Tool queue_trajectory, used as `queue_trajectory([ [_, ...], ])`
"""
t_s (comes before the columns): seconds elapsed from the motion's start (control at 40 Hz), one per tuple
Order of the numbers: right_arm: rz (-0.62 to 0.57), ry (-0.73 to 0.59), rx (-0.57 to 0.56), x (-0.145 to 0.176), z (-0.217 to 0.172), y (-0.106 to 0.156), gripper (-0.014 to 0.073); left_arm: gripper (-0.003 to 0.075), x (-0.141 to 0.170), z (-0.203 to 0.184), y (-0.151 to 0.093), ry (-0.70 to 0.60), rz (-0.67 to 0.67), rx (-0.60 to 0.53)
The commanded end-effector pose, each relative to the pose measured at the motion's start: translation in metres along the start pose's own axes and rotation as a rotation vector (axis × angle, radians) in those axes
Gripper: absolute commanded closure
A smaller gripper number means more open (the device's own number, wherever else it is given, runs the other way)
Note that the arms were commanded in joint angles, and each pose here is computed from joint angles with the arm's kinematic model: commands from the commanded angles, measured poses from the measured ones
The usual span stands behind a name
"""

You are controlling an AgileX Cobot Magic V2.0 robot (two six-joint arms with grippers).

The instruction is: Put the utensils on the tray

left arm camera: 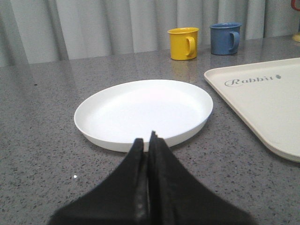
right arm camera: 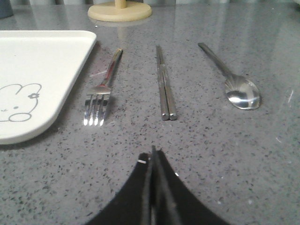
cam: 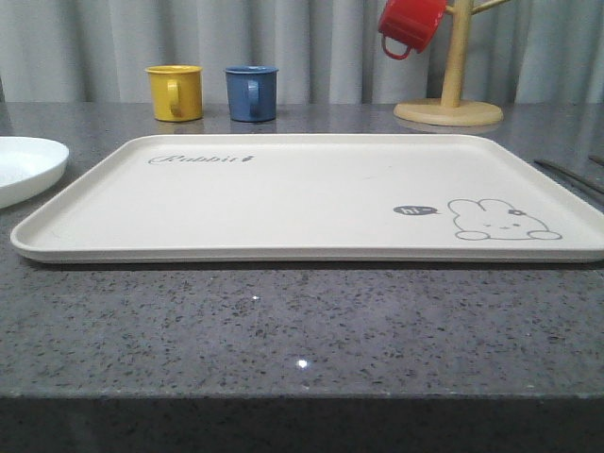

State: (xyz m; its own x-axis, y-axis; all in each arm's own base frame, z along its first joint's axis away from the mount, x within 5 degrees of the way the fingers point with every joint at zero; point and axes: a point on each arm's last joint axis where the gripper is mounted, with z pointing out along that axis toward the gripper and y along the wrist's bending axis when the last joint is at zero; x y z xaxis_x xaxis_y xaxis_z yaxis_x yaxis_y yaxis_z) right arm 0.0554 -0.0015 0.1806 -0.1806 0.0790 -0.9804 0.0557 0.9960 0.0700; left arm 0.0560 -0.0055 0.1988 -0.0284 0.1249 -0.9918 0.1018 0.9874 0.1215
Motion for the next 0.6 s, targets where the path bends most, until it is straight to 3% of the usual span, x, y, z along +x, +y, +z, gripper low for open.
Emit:
queue_trajectory([
  [0.0,-0.012,-0.114,0.009,-0.010,-0.002,0.000,0.0716,0.0739,-0.010,-0.003,0.001,-0.108,-0.017,-0.015],
  [0.25,-0.013,-0.157,0.010,-0.014,-0.003,-0.001,0.0716,0.0739,-0.016,-0.003,0.002,-0.179,-0.007,-0.025],
  [0.4,0.013,-0.216,0.007,-0.021,-0.004,0.000,0.0716,0.0739,-0.033,-0.008,0.004,-0.372,-0.007,-0.047],
  [0.5,0.103,-0.288,-0.015,-0.041,-0.012,0.001,0.0716,0.0739,-0.052,-0.017,0.007,-0.535,-0.006,-0.067],
  [0.575,0.126,-0.324,-0.036,-0.063,-0.022,0.004,0.0716,0.0739,-0.070,-0.022,0.009,-0.571,-0.006,-0.071],
])
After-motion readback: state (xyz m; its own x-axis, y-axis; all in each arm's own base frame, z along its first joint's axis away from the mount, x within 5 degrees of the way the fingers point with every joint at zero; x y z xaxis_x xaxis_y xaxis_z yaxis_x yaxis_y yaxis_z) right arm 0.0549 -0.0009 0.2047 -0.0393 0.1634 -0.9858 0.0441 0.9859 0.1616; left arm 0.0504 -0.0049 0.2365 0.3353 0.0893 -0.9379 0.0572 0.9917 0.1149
